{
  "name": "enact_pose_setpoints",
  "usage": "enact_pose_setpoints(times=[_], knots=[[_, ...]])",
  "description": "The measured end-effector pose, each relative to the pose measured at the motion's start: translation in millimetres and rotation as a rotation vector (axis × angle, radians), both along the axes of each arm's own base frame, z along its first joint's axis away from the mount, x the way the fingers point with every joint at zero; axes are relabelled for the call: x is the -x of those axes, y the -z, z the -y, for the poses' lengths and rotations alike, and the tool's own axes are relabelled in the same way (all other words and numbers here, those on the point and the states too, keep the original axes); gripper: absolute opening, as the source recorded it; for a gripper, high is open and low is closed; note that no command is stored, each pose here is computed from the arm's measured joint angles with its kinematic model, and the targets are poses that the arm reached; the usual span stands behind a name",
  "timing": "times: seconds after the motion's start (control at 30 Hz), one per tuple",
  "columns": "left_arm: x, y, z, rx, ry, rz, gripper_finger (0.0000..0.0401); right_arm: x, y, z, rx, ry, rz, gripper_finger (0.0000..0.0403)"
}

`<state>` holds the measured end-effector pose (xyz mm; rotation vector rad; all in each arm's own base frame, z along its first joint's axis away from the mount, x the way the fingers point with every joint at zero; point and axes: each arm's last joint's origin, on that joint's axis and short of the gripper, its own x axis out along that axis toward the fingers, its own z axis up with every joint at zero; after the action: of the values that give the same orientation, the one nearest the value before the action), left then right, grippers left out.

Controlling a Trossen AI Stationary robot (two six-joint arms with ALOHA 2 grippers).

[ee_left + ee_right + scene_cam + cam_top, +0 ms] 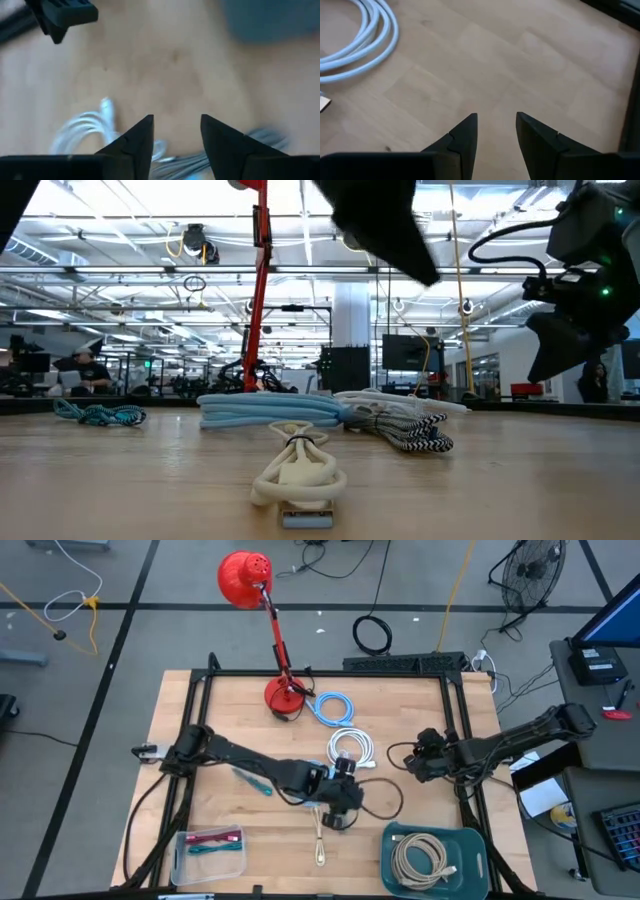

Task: Pick & Place USB Port
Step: Put the black white charger cable into the transparent bin

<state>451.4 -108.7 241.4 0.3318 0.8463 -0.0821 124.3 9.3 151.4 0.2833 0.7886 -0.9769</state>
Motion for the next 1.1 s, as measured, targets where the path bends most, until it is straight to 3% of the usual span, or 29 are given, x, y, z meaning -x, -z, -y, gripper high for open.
enact_pose_setpoints(times=[0.17, 0.3, 0.37, 0.47, 0.57, 0.63, 0.83, 1.1], knots=[[-2, -14, -22, 0.330, -0.269, -0.061, 0.0124, -6, -3, -2, -0.005, -0.060, 0.041, 0.0128], [14, -8, -31, 0.459, -0.409, -0.293, 0.0100, -24, -9, -8, -0.087, -0.252, 0.119, 0.0128], [24, -3, -33, 0.428, -0.485, -0.398, 0.0090, -34, -13, -11, -0.132, -0.349, 0.176, 0.0128], [40, 6, -38, 0.259, -0.622, -0.483, 0.0077, -43, -17, -13, -0.197, -0.447, 0.246, 0.0128], [53, 13, -41, 0.094, -0.743, -0.509, 0.0064, -48, -17, -14, -0.229, -0.480, 0.270, 0.0128], [59, 15, -42, 0.045, -0.782, -0.489, 0.0055, -51, -16, -13, -0.240, -0.481, 0.256, 0.0128], [86, 19, -51, 0.057, -0.889, -0.316, 0.0024, -67, -18, -9, -0.282, -0.474, 0.217, 0.0128], [168, 6, -84, 0.109, -1.216, -0.074, 0.0006, -115, -35, -9, -0.356, -0.502, 0.091, 0.0128]])
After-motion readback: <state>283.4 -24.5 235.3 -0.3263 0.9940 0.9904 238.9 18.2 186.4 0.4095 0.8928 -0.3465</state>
